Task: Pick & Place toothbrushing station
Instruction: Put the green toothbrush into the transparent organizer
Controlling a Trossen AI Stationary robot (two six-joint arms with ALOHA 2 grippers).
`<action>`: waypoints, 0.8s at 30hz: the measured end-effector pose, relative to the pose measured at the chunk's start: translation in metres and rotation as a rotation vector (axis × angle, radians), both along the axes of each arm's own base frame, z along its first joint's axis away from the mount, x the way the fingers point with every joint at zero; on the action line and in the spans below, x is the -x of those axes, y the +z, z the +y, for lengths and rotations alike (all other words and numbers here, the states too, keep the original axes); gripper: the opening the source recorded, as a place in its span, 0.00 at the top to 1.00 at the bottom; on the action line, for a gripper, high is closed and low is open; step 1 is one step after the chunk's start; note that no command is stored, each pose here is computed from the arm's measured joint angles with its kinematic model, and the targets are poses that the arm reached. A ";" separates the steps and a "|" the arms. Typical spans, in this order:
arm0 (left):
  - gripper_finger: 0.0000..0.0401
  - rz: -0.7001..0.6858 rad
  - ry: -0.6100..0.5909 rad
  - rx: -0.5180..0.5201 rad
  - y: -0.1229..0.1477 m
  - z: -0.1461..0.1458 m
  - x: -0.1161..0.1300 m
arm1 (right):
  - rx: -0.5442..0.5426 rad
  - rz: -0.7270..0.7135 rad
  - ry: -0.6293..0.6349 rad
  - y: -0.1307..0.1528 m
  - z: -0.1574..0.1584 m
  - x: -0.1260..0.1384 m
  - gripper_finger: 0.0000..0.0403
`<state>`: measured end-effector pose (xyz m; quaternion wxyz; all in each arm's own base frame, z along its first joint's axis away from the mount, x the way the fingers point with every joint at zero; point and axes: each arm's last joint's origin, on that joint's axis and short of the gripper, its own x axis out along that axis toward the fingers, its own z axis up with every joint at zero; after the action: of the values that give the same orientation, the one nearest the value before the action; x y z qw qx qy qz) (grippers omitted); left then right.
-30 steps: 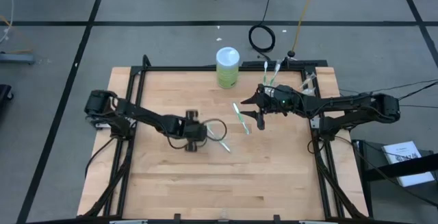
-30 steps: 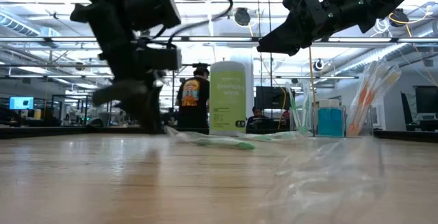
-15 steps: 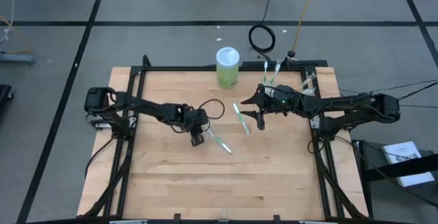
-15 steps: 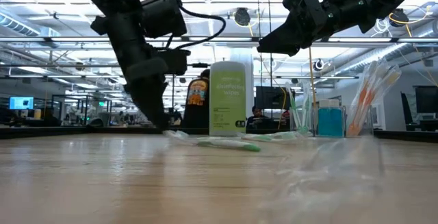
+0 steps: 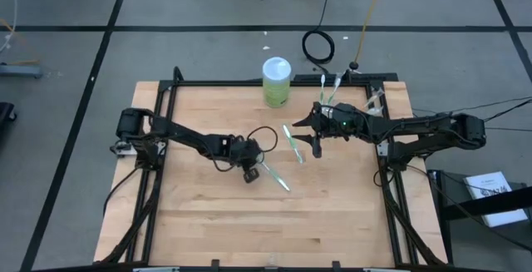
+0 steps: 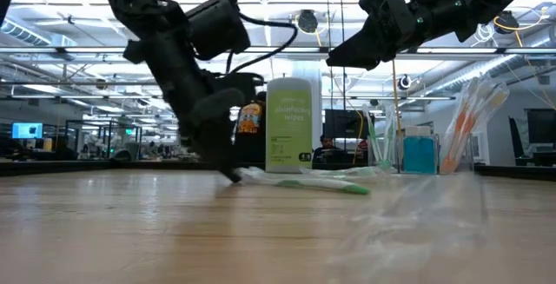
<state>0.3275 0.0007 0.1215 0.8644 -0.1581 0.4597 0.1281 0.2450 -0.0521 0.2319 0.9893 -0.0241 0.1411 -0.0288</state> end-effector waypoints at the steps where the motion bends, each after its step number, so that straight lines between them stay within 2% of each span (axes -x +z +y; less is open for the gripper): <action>1: 0.95 -0.027 -0.015 -0.027 0.001 0.002 -0.002 | 0.005 0.000 0.002 0.000 0.000 0.000 0.56; 6: 0.90 -0.273 -0.010 -0.219 0.015 0.028 -0.022 | 0.021 0.000 0.005 0.000 0.000 0.000 0.56; 11: 0.89 -0.440 0.067 -0.283 0.018 0.064 -0.032 | 0.022 0.000 0.004 0.000 0.000 0.000 0.56; 13: 0.89 -0.470 0.014 -0.224 0.019 0.074 -0.031 | 0.022 -0.002 0.002 0.000 -0.001 0.000 0.56; 15: 0.90 -0.502 -0.138 -0.076 0.022 0.075 -0.029 | 0.021 0.002 0.003 0.000 -0.001 0.000 0.56; 18: 0.95 -0.570 -0.364 0.102 0.028 0.054 -0.032 | 0.032 0.002 0.006 0.000 -0.001 0.000 0.56; 21: 0.99 -0.568 -0.484 0.161 0.028 0.020 -0.035 | 0.059 0.003 0.013 0.000 -0.001 0.000 0.56; 24: 0.97 -0.476 -0.531 0.167 0.031 -0.013 -0.041 | 0.070 -0.003 0.012 0.001 -0.001 0.000 0.56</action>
<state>0.3681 -0.0118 0.1530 0.9345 -0.1284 0.2795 -0.1792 0.2450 -0.0534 0.2327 0.9882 -0.0593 0.1386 -0.0277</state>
